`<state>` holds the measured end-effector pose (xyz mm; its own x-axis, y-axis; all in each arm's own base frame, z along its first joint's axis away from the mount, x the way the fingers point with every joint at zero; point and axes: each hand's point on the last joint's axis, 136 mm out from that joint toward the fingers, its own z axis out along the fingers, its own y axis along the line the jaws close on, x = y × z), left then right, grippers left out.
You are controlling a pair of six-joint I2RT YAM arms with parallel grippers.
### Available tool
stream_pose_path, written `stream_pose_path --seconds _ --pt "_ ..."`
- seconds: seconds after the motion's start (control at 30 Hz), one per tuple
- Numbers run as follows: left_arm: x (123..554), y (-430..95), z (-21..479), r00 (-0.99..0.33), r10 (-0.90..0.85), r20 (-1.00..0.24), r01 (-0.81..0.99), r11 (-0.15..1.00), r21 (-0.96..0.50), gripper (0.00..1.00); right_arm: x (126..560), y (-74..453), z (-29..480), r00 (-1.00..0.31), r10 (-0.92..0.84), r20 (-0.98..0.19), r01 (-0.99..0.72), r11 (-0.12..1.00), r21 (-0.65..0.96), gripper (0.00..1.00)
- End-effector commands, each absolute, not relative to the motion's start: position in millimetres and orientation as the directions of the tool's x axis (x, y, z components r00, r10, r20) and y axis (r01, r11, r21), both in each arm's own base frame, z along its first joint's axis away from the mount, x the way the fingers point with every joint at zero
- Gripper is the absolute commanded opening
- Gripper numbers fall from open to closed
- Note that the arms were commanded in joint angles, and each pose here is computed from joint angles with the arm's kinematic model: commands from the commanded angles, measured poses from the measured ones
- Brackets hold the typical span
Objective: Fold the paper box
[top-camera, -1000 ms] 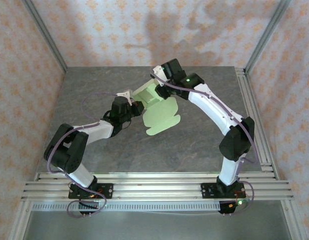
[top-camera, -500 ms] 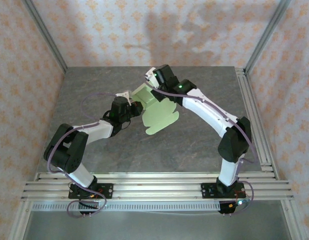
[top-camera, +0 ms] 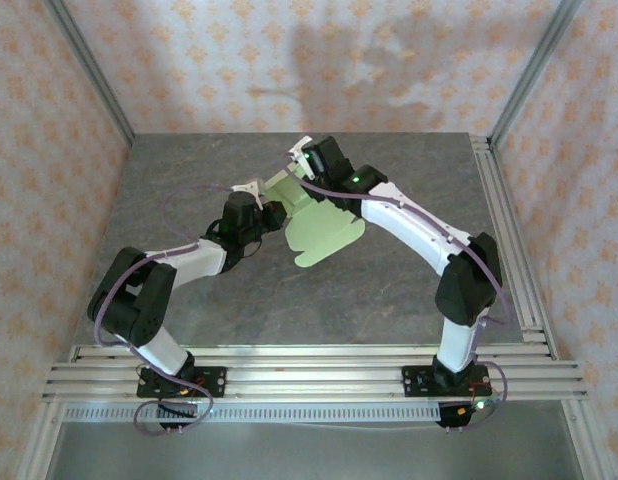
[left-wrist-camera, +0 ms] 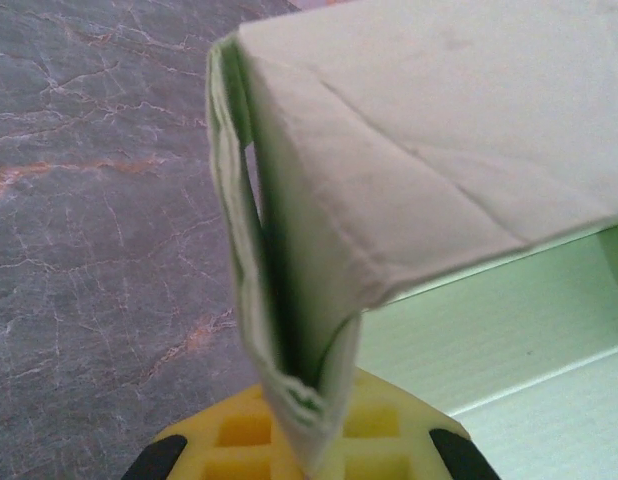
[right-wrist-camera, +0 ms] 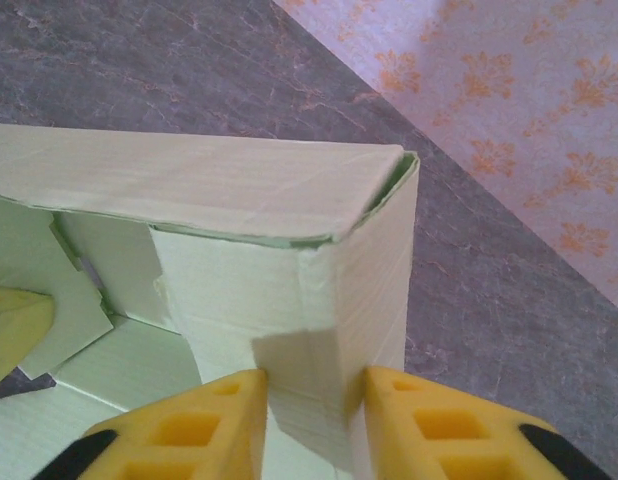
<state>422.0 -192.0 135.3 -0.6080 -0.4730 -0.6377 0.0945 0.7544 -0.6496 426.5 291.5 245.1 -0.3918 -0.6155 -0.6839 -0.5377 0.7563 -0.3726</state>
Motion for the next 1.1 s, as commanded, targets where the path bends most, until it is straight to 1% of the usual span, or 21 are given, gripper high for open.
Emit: stream_pose_path --seconds 0.0,0.1,0.17,0.27,0.33,0.47,0.6,0.77,1.07 --pt "428.2 -206.6 174.2 -0.560 -0.471 -0.682 0.204 0.719 -0.665 0.00 427.2 289.1 254.0 -0.400 -0.592 -0.700 -0.544 0.768 -0.338 0.33" --pt "427.9 -205.9 175.3 -0.557 -0.471 -0.684 0.205 0.720 -0.663 0.00 430.9 282.9 256.5 -0.403 -0.595 -0.695 -0.528 0.772 -0.355 0.32" --pt "428.0 -205.9 175.5 -0.557 -0.470 -0.685 0.205 0.721 -0.662 0.00 434.8 278.3 256.3 -0.406 -0.611 -0.679 -0.509 0.769 -0.388 0.25" --pt "428.6 -206.0 175.2 -0.557 -0.472 -0.684 0.205 0.720 -0.663 0.00 437.8 274.8 255.1 -0.407 -0.632 -0.659 -0.496 0.759 -0.422 0.19" --pt "428.9 -206.1 175.0 -0.556 -0.473 -0.683 0.204 0.719 -0.664 0.00 439.7 272.5 253.8 -0.407 -0.646 -0.646 -0.484 0.752 -0.447 0.19" --pt "428.8 -206.9 174.2 -0.559 -0.473 -0.681 0.205 0.717 -0.666 0.00 441.1 271.7 249.9 -0.411 -0.653 -0.636 -0.475 0.749 -0.461 0.24" --pt "429.1 -207.0 174.1 -0.559 -0.472 -0.682 0.205 0.718 -0.665 0.00 441.6 273.0 246.0 -0.415 -0.654 -0.632 -0.474 0.749 -0.463 0.24" --pt "429.1 -206.9 174.1 -0.559 -0.471 -0.682 0.205 0.719 -0.665 0.00 443.3 275.7 243.1 -0.409 -0.667 -0.622 -0.463 0.740 -0.488 0.21" --pt "429.2 -207.1 173.4 -0.561 -0.474 -0.679 0.203 0.716 -0.668 0.00 443.0 282.6 239.5 -0.403 -0.676 -0.617 -0.452 0.733 -0.508 0.22"
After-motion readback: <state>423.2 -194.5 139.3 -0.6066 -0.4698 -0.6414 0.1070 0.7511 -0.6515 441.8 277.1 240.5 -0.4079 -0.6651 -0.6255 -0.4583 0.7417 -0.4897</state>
